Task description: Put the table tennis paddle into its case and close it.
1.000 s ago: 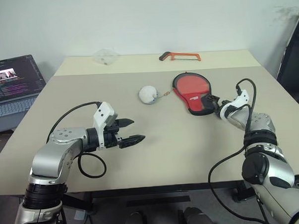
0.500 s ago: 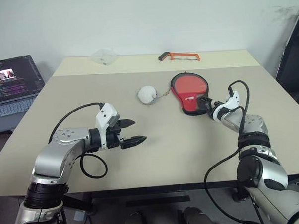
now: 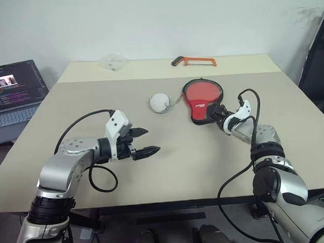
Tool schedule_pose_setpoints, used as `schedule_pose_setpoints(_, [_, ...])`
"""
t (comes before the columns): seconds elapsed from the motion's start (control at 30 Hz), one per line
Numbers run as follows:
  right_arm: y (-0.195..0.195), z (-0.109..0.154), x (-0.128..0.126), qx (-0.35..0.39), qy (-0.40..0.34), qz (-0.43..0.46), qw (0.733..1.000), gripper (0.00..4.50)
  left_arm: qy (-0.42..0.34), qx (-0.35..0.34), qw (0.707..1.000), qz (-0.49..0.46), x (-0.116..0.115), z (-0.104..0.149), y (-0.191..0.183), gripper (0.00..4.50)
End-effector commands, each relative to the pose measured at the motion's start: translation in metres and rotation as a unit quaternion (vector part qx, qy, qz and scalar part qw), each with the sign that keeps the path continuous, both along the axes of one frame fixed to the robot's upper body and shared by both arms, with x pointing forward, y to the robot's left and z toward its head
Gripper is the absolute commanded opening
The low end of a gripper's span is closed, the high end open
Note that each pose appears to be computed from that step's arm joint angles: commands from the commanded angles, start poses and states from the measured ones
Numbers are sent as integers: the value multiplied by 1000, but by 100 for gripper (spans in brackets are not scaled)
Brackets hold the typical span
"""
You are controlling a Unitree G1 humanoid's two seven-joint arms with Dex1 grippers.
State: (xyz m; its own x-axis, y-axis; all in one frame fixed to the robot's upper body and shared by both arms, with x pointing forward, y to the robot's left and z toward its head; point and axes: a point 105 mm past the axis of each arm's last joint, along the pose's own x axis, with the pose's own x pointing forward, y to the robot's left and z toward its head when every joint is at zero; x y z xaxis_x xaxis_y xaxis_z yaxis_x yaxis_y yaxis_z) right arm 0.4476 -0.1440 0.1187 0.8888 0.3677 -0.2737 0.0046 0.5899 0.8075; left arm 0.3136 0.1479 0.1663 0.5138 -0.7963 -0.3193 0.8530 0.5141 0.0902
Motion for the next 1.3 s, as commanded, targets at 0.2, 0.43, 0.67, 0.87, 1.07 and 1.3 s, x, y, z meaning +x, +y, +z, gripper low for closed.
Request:
schedule_pose_setpoints(0.2, [47, -13, -57, -51, 13, 180, 982, 2, -16, 8, 1000, -8, 2, 6, 0, 450])
schedule_pose_setpoints(0.43, [61, -20, -115, -86, 10, 282, 956, 2, -7, 12, 1000, -18, 0, 3, -1, 450])
schedule_pose_setpoints(0.67, [68, -15, -157, -96, -1, 349, 932, 2, -5, 17, 1000, -21, 2, 4, 1, 450])
schedule_pose_setpoints(0.87, [61, -23, -180, -101, 1, 375, 921, 2, -4, 19, 999, -25, 2, 4, 1, 450])
schedule_pose_setpoints(1.07, [58, -28, -205, -81, 9, 408, 909, 2, -6, 26, 999, -25, 5, 6, 4, 450])
schedule_pose_setpoints(1.3, [67, -29, -228, -63, 11, 444, 894, 2, -5, 29, 999, -25, 5, 6, 5, 450])
